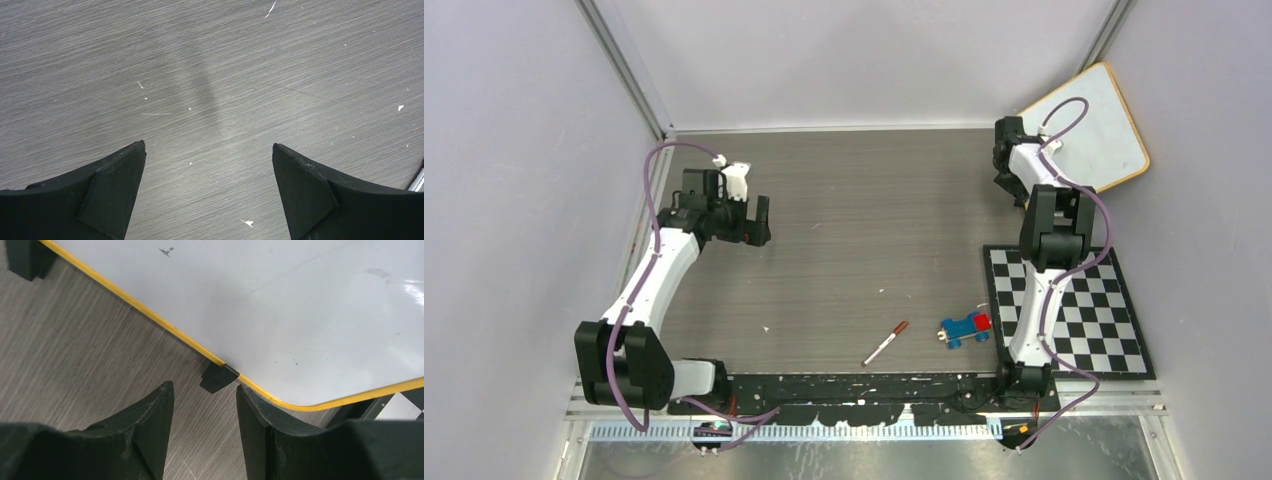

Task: Write a sentence on the whiteboard
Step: Move the whiteboard to the center of the board.

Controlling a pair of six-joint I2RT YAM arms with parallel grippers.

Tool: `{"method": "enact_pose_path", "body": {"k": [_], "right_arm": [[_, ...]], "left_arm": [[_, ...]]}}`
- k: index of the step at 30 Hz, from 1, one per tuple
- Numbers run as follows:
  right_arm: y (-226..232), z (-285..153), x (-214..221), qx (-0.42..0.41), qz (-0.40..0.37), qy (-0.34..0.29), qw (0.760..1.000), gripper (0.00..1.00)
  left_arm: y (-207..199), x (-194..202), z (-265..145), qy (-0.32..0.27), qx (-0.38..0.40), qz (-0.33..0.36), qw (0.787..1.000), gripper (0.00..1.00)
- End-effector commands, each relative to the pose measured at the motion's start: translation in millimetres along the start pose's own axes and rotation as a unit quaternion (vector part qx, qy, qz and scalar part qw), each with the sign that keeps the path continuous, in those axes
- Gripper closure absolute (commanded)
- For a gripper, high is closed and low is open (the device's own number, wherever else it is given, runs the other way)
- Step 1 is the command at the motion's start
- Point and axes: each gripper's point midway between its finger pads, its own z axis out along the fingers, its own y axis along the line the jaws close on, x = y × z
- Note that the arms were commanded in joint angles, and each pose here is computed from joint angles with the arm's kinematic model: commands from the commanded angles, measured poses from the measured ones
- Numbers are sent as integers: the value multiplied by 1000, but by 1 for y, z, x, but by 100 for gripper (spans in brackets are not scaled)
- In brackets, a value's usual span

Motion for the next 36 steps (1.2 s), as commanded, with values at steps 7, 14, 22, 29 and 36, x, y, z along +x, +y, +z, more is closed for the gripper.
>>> {"method": "enact_pose_path", "body": {"k": [7, 14, 22, 29, 36], "right_arm": [[-5, 21, -8, 25, 34, -4, 999, 48], [-6, 30, -4, 32, 29, 2, 999, 51], [-10, 32, -8, 41, 23, -6, 999, 59], [-9, 32, 0, 31, -3, 14, 999, 88], [-11, 24, 17, 15, -23, 39, 999, 100]], "left_arm": [[-3, -11, -6, -25, 8, 11, 1000, 0], [-3, -10, -4, -21, 10, 10, 1000, 0], [-3, -8, -3, -19, 11, 11, 1000, 0], [-3, -8, -3, -19, 10, 12, 1000, 0], [-3, -9, -4, -21, 10, 12, 1000, 0]]}}
